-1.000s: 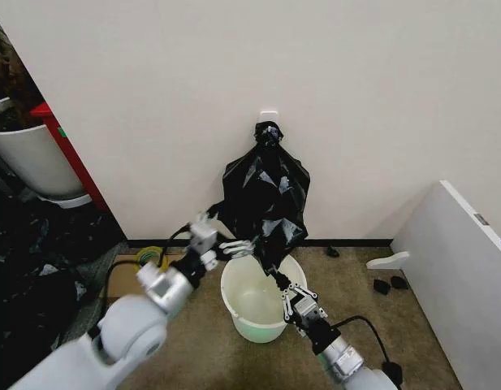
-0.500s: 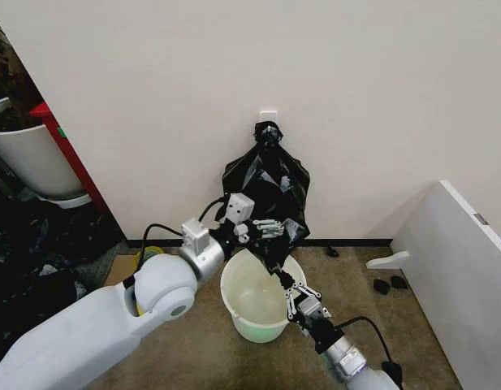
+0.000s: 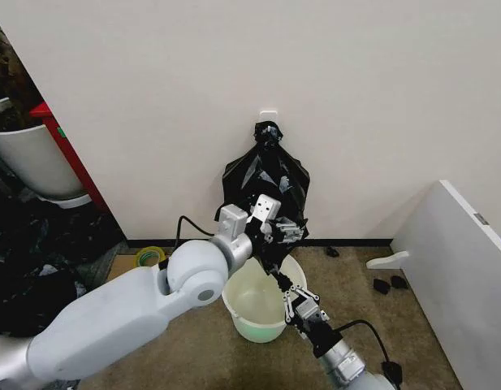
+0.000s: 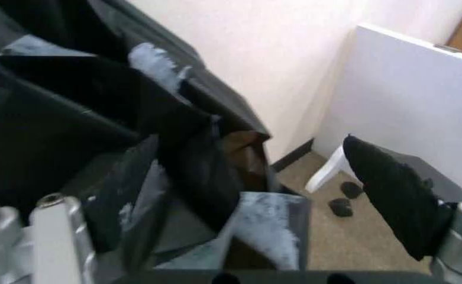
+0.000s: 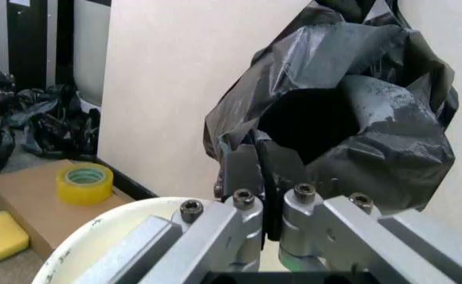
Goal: Place the garbage bag over the trash bin.
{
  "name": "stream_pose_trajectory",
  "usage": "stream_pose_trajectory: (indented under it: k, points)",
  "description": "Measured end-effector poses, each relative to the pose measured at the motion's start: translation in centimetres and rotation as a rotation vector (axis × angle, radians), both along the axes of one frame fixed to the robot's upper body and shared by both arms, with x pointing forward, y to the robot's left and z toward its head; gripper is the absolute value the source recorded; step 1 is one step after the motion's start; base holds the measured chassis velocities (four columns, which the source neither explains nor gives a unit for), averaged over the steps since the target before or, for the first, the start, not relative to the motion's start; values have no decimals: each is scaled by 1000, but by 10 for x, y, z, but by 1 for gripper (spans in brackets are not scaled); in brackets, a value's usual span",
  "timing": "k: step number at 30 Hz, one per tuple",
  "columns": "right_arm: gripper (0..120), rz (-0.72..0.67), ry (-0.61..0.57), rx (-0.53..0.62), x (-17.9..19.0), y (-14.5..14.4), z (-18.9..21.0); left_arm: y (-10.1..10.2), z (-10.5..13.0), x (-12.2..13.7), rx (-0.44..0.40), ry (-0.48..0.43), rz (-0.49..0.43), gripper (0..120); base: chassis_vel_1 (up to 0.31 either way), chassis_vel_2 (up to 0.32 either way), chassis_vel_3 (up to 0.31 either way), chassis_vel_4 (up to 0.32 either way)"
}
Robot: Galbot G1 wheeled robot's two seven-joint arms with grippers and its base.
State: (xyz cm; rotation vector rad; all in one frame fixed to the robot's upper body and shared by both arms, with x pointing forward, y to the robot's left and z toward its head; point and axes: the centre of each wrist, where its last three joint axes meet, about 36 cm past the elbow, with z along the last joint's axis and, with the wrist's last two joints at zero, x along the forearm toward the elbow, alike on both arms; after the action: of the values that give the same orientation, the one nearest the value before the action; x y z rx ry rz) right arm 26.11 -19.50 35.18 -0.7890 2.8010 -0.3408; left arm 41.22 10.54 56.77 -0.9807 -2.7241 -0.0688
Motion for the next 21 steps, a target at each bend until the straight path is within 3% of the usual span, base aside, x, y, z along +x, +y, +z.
stream_pose_trajectory:
  k: [9,10,11,14,21]
  points:
    - [0,-2,-18,18,4,1,6,-6,-5,10,18,65,47,65,0,0,0,0]
    - [0,-3,-19,20,5,1,8,-9,-5,13,16,71,51,56,0,0,0,0]
    - [0,-3,-19,20,5,1,8,-9,-5,13,16,71,51,56,0,0,0,0]
    - [0,-3,-20,23,4,1,9,-14,-2,17,19,91,58,40,0,0,0,0]
    - [0,-7,-20,28,4,-1,10,-14,-1,22,22,100,84,19,0,0,0,0]
